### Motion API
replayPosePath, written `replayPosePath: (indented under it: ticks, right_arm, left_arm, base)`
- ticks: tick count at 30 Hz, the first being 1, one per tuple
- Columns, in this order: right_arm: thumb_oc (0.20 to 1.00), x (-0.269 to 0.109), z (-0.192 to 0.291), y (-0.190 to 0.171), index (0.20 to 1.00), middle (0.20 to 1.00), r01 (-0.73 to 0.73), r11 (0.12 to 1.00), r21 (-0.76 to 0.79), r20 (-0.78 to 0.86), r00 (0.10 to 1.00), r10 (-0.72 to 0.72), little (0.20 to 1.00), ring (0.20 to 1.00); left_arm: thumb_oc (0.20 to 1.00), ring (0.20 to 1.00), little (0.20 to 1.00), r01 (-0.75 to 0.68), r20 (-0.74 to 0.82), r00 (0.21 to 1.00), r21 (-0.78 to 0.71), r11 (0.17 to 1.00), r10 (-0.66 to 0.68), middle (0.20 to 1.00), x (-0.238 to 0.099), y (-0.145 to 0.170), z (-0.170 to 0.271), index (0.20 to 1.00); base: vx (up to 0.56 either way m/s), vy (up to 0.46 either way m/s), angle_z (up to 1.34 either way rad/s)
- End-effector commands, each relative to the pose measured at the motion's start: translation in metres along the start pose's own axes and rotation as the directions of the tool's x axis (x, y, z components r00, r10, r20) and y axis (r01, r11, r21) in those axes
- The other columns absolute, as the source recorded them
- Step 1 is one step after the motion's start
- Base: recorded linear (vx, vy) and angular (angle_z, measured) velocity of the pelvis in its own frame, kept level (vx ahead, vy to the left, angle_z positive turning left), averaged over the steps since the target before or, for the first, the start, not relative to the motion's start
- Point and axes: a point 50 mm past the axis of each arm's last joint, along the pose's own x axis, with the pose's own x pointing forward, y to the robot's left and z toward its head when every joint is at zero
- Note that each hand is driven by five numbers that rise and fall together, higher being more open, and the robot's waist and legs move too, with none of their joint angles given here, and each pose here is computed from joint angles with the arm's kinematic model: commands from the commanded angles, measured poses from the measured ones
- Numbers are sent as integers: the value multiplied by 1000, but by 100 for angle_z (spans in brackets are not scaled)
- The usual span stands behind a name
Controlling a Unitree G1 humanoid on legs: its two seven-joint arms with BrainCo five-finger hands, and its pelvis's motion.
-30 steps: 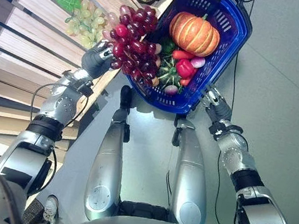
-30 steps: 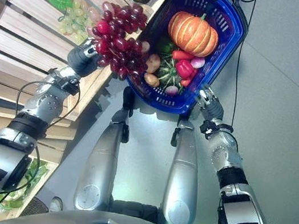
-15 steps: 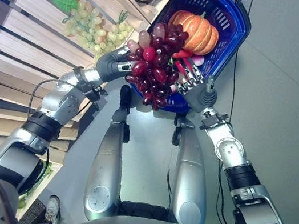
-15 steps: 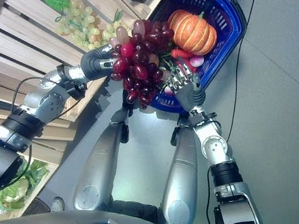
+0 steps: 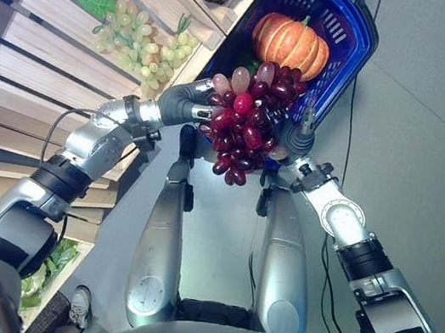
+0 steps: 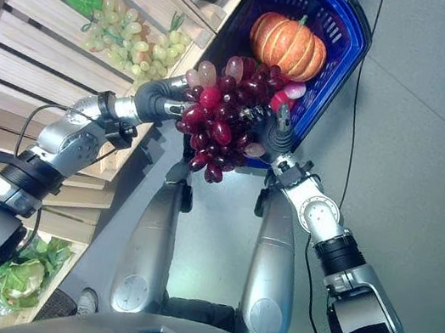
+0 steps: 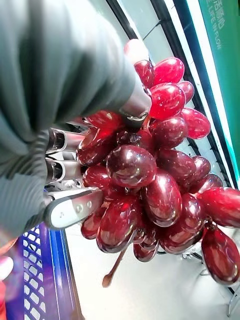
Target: Pick up fruits and vegetables into the basket
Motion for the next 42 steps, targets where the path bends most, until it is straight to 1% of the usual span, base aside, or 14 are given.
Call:
replayPosePath:
  ticks: [1, 8, 13, 22, 26, 34, 35, 36, 37, 38, 42]
  right_arm:
    - [1000, 14, -2, 32, 1000, 1000, -220, 974, 48, 32, 975, 219, 1000, 1000]
    - [1000, 14, 7, 41, 1000, 1000, -296, 954, 51, 79, 953, 292, 1000, 1000]
    - [1000, 15, 10, 48, 1000, 1000, -348, 936, 57, 89, 935, 343, 1000, 1000]
    - [1000, 20, 8, 62, 1000, 1000, -435, 899, 59, 73, 900, 431, 1000, 1000]
    - [1000, 23, 5, 65, 1000, 1000, -430, 902, 31, 48, 902, 428, 1000, 1000]
    - [1000, 24, -2, 61, 1000, 1000, -350, 937, -13, -12, 937, 350, 1000, 1000]
    - [771, 24, -3, 61, 771, 771, -337, 941, -24, -21, 941, 337, 771, 771]
    - [573, 23, -3, 59, 573, 573, -318, 947, -43, -32, 948, 317, 573, 573]
    - [357, 23, -4, 58, 357, 357, -310, 949, -51, -37, 951, 308, 357, 357]
    - [200, 23, -4, 58, 200, 200, -302, 952, -56, -41, 953, 300, 200, 200]
    - [200, 20, -6, 55, 200, 200, -279, 958, -61, -48, 960, 276, 200, 200]
  left_arm:
    - [200, 200, 200, 175, -10, 985, 86, 981, -174, 200, 19, -21, 18, 200]
    - [200, 200, 200, 154, -131, 982, 109, 982, -139, 200, 16, -17, 12, 200]
    - [200, 200, 200, 145, -189, 975, 131, 981, -119, 200, 15, -14, 9, 200]
    - [200, 200, 200, 171, -209, 968, 133, 976, -141, 200, 19, -16, 9, 200]
    - [200, 200, 200, 164, -202, 970, 134, 977, -135, 200, 20, -16, 10, 200]
    - [200, 200, 200, 167, -173, 974, 132, 977, -143, 200, 20, -17, 13, 200]
    - [200, 200, 200, 168, -171, 974, 131, 977, -145, 200, 20, -17, 13, 200]
    - [200, 200, 200, 167, -171, 975, 133, 977, -143, 200, 20, -17, 13, 200]
    - [200, 200, 200, 166, -168, 975, 131, 977, -143, 200, 20, -18, 13, 200]
    - [200, 200, 200, 166, -166, 976, 130, 977, -144, 200, 20, -18, 12, 200]
    - [200, 200, 200, 162, -160, 977, 118, 980, -142, 200, 21, -20, 10, 200]
  base:
    - [0, 0, 0]
    - [0, 0, 0]
    - [0, 0, 0]
    - [0, 0, 0]
    - [0, 0, 0]
    - [0, 0, 0]
    - [0, 0, 0]
    - [0, 0, 0]
    - [0, 0, 0]
    - [0, 0, 0]
    - [54, 1, 0]
